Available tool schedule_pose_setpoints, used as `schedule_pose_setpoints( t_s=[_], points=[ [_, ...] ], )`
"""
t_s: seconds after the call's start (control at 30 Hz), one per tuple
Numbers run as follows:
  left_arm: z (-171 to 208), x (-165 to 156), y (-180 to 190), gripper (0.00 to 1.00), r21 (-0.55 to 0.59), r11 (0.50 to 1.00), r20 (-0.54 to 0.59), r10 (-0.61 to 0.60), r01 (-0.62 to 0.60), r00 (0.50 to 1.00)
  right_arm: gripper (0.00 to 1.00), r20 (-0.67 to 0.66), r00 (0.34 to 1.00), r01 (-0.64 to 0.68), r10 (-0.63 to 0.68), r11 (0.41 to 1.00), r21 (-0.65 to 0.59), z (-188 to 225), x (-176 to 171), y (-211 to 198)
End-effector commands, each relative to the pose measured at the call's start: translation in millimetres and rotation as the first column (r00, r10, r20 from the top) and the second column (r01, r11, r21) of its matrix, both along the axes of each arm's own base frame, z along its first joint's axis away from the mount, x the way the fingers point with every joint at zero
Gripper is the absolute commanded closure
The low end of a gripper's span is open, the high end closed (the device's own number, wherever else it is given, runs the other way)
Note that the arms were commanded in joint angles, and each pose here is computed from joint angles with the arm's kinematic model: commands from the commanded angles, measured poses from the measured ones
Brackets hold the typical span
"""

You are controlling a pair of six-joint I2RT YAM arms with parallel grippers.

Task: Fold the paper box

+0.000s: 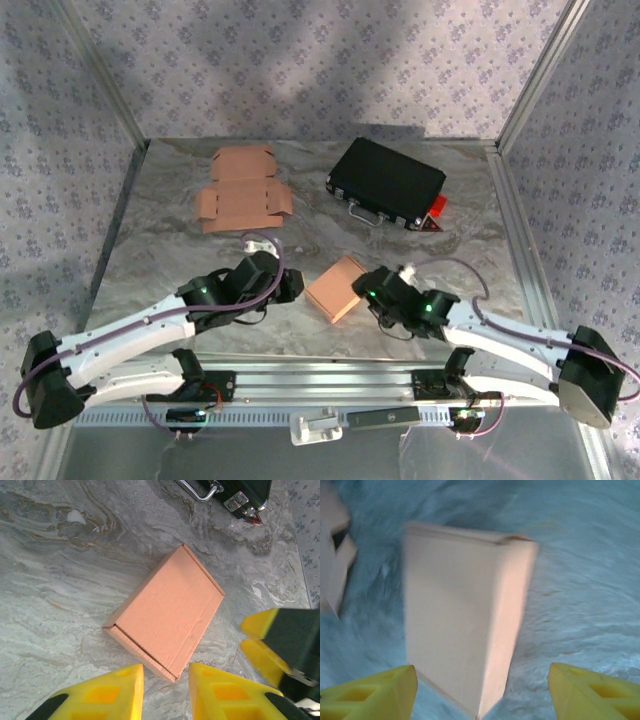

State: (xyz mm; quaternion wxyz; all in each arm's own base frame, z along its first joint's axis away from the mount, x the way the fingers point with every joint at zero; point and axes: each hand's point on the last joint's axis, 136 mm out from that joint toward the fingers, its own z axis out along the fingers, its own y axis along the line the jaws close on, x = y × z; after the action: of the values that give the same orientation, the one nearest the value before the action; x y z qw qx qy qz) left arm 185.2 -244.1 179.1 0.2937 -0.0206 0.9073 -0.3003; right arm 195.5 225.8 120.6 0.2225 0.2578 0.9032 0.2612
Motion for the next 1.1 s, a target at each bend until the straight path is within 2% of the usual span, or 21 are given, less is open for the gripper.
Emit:
schedule_pose_setpoints(
  t_s=[0.0, 0.07, 0.17, 0.27, 0.4, 0.47, 0.53, 0.77, 0.93, 1.07],
  points=[
    [-4, -10, 35, 0.69, 0.046, 0.998, 0.017, 0.038, -0.039, 0.999, 0.29, 0.006, 0.887, -0.401, 0.461, 0.777, -0.485, 22, -2, 19],
    [-7, -15, 57, 0.69, 0.021, 0.997, 0.020, 0.077, -0.077, 0.997, 0.29, -0.150, 0.797, -0.517, 0.586, 0.531, -0.671, 11, -9, 34],
    [-6, -23, 82, 0.69, -0.036, 0.992, 0.041, 0.125, -0.124, 0.991, 0.24, -0.295, 0.689, -0.582, 0.662, 0.263, -0.770, 5, -16, 65],
    [-5, -32, 105, 0.69, -0.070, 0.985, 0.058, 0.162, -0.158, 0.985, 0.22, -0.386, 0.686, -0.562, 0.616, 0.112, -0.820, -5, -10, 75],
    [1, -41, 124, 0.69, -0.107, 0.977, 0.075, 0.191, -0.182, 0.979, 0.20, -0.426, 0.710, -0.516, 0.561, 0.003, -0.857, -11, 4, 83],
    [2, -44, 130, 0.69, -0.119, 0.975, 0.078, 0.198, -0.188, 0.977, 0.20, -0.441, 0.713, -0.518, 0.545, -0.014, -0.855, -18, 8, 86],
    [1, -46, 134, 0.69, -0.123, 0.974, 0.077, 0.202, -0.191, 0.976, 0.22, -0.446, 0.719, -0.525, 0.533, -0.005, -0.851, -27, 11, 86],
    [0, -45, 128, 0.69, -0.146, 0.972, 0.076, 0.194, -0.182, 0.978, 0.30, -0.467, 0.711, -0.598, 0.525, 0.102, -0.795, -57, 15, 75],
    [4, -45, 127, 0.69, -0.144, 0.974, 0.084, 0.187, -0.174, 0.979, 0.32, -0.481, 0.727, -0.605, 0.490, 0.124, -0.787, -65, 23, 57],
    [7, -45, 126, 0.69, -0.152, 0.974, 0.086, 0.181, -0.166, 0.980, 0.34, -0.489, 0.760, -0.599, 0.429, 0.169, -0.783, -70, 34, 31]
  ],
)
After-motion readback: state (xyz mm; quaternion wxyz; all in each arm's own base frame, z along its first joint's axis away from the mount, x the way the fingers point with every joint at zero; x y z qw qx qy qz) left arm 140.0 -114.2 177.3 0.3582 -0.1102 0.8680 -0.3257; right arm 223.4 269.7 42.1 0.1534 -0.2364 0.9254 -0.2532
